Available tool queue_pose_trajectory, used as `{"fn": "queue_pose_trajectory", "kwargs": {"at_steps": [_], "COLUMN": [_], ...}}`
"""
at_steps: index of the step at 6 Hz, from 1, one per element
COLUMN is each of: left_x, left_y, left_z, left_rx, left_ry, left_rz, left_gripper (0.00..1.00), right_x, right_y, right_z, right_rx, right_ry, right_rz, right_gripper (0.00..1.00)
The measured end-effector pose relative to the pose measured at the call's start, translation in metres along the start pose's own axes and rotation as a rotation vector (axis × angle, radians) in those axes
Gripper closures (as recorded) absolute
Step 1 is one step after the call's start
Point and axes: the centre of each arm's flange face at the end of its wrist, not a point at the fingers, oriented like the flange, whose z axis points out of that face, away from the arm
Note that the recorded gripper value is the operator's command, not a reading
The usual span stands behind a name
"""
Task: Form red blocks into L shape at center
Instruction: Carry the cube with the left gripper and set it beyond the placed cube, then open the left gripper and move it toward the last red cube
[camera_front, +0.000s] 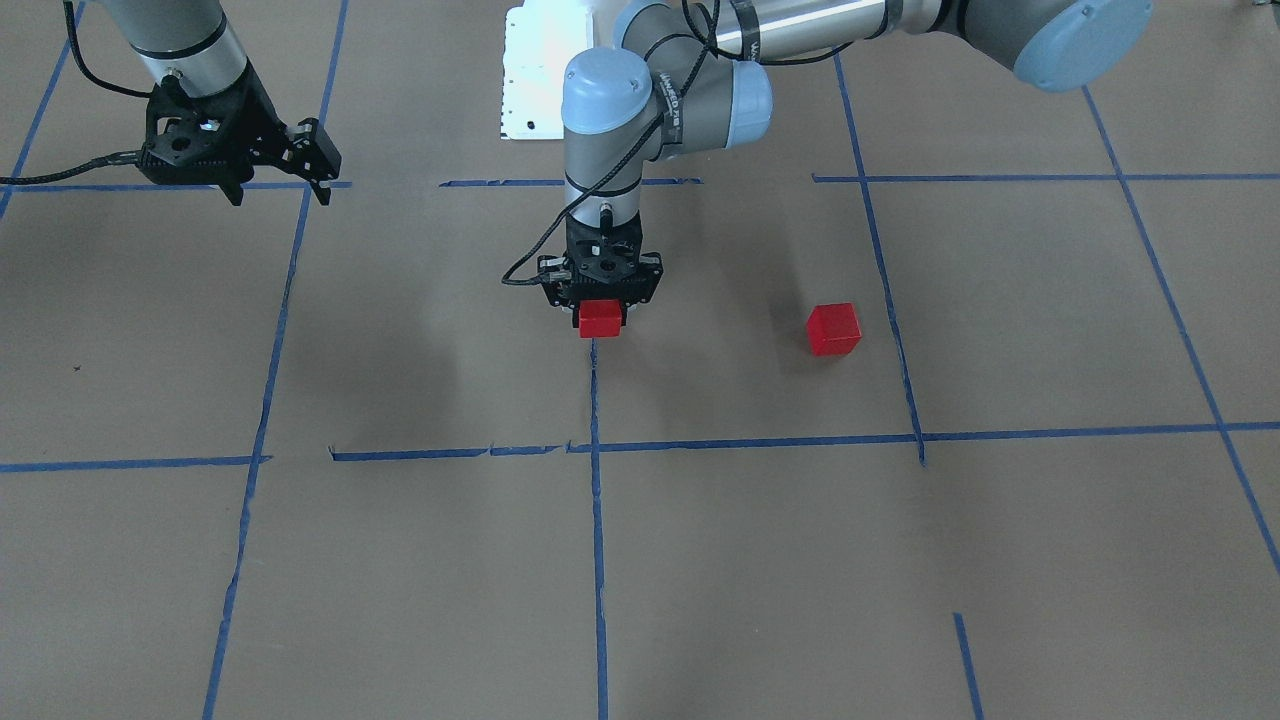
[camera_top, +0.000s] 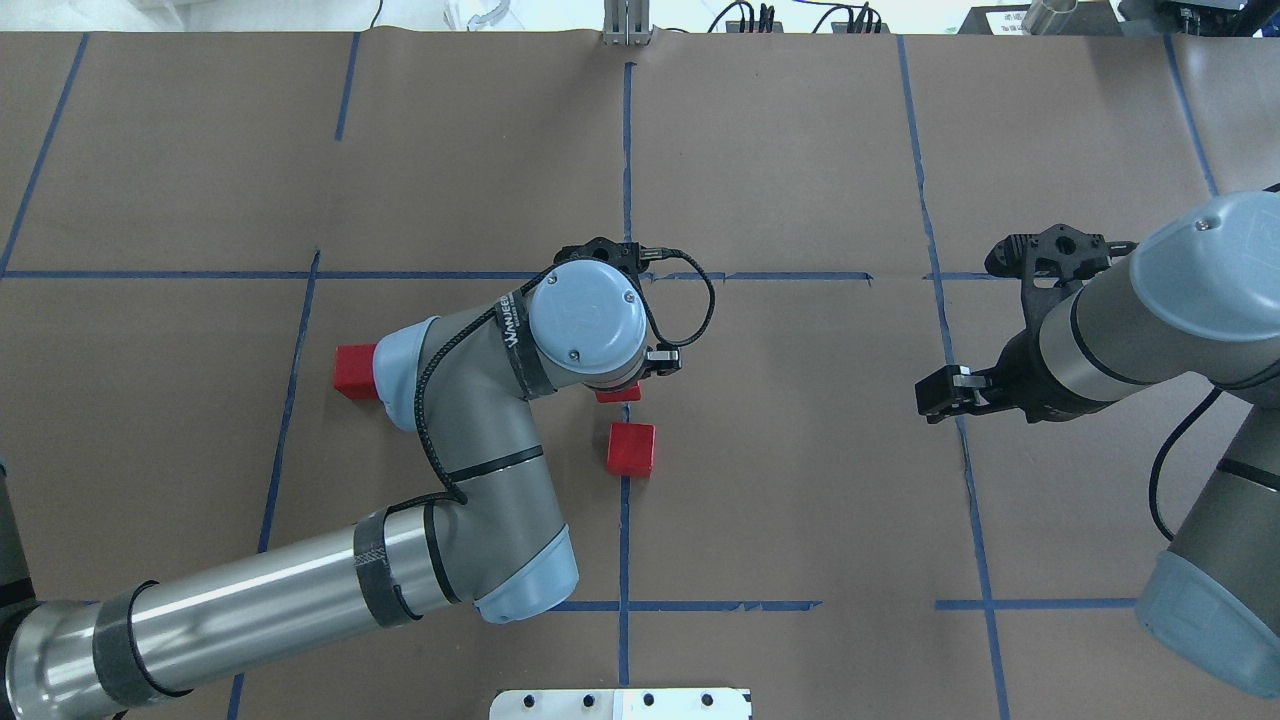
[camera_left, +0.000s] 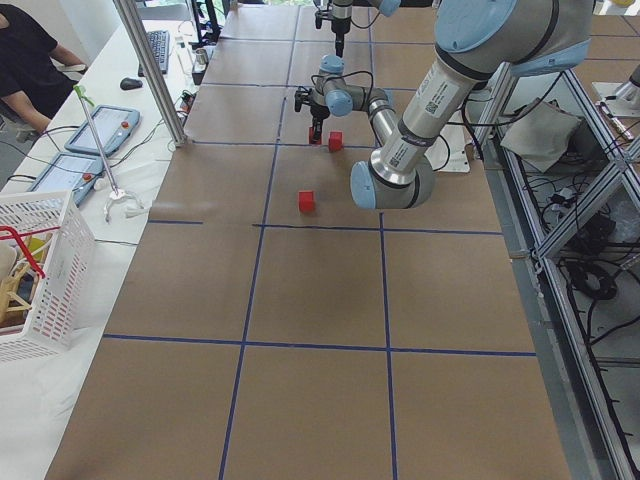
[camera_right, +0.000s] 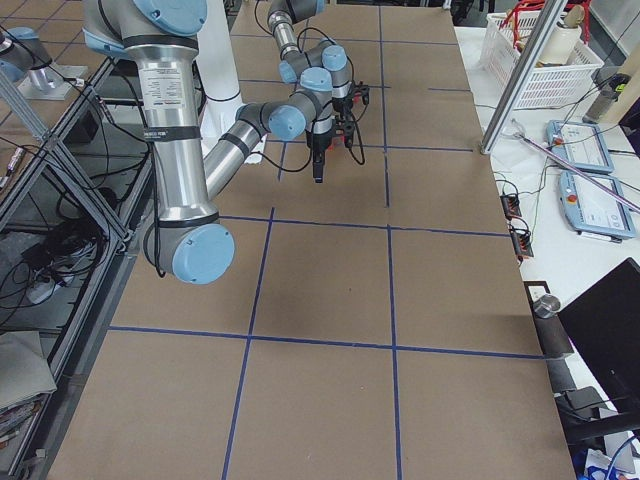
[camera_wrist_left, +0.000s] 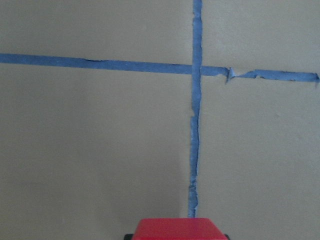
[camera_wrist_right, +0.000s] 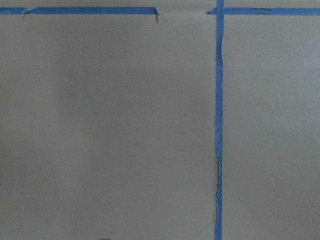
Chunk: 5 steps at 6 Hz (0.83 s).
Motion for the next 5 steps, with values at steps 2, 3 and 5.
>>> {"fn": "queue_pose_trajectory", "kwargs": {"at_steps": [2,3,5], "left_x": [0.01,0.01,0.009], "left_y": [0.019,0.023,0.026], "left_z": [0.007,0.008,0.01], "left_rx": [0.002,0.001,0.0], "left_ry": [-0.006,-0.009,-0.011], "left_rz": [0.01,0.002,-0.004], "left_gripper": [1.0,1.0,1.0], "right_x": [0.0,0.0,-0.001], "right_y": [0.001,0.001,0.002], "right_z": [0.0,0.0,-0.001], "right_rx": [-0.003,-0.004,-0.005], "right_ry": [0.0,-0.002,-0.004], "right_rz": [-0.002,-0.002,0.003], "right_gripper": [0.0,0.0,0.0]}}
